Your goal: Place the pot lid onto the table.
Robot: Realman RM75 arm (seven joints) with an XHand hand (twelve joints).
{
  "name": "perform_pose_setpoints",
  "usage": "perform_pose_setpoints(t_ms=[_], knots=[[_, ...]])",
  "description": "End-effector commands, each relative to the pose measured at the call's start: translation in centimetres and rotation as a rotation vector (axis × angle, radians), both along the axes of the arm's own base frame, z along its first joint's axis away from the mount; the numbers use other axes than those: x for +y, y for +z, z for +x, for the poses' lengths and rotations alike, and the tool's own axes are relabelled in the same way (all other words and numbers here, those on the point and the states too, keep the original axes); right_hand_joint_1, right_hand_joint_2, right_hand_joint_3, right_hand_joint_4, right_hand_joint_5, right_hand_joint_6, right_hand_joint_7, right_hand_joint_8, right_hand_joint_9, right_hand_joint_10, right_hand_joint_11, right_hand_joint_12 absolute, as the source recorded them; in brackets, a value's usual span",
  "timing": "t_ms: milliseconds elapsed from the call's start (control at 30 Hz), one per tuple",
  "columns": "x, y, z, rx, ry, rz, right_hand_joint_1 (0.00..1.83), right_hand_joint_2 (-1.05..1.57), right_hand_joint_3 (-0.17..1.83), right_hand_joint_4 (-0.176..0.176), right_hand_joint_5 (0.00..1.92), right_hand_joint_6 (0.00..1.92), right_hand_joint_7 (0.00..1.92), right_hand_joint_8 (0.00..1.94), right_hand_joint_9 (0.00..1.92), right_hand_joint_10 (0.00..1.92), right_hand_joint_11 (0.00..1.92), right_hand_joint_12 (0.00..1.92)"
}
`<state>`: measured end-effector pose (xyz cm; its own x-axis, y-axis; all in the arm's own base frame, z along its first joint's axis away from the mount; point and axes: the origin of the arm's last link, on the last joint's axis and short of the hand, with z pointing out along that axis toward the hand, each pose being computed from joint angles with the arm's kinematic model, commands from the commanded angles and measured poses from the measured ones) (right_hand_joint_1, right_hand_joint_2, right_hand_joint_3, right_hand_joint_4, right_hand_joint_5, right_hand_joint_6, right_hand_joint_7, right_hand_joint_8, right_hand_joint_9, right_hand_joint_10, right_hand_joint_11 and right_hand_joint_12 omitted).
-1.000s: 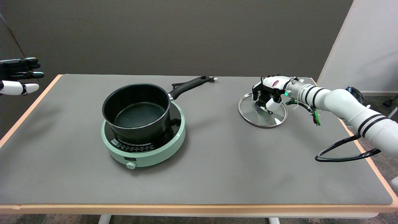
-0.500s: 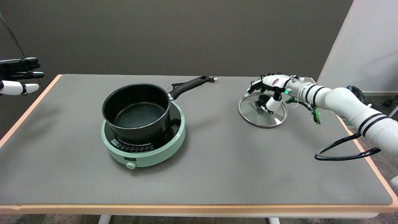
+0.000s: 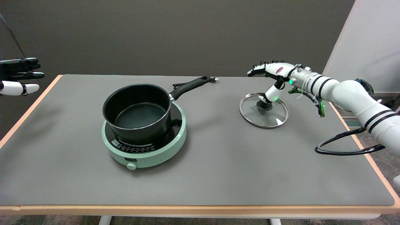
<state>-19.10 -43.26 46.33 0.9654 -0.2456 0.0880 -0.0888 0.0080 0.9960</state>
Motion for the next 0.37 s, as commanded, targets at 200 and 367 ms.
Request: perform_pose_setpoints(t_ms=[200,367], knots=[[4.1,-2.7,10.3,-0.096,0.396,0.05,0.93,0.49,1.07,0.142,0.4,0.2,0.33,0.14,0.37,0.23,0.39,0.69],[5.7,-5.2,11.9,0.02,0.519,0.058,0.92,0.49,1.07,0.143,0.4,0.2,0.35,0.15,0.39,0.24,0.4,0.71]])
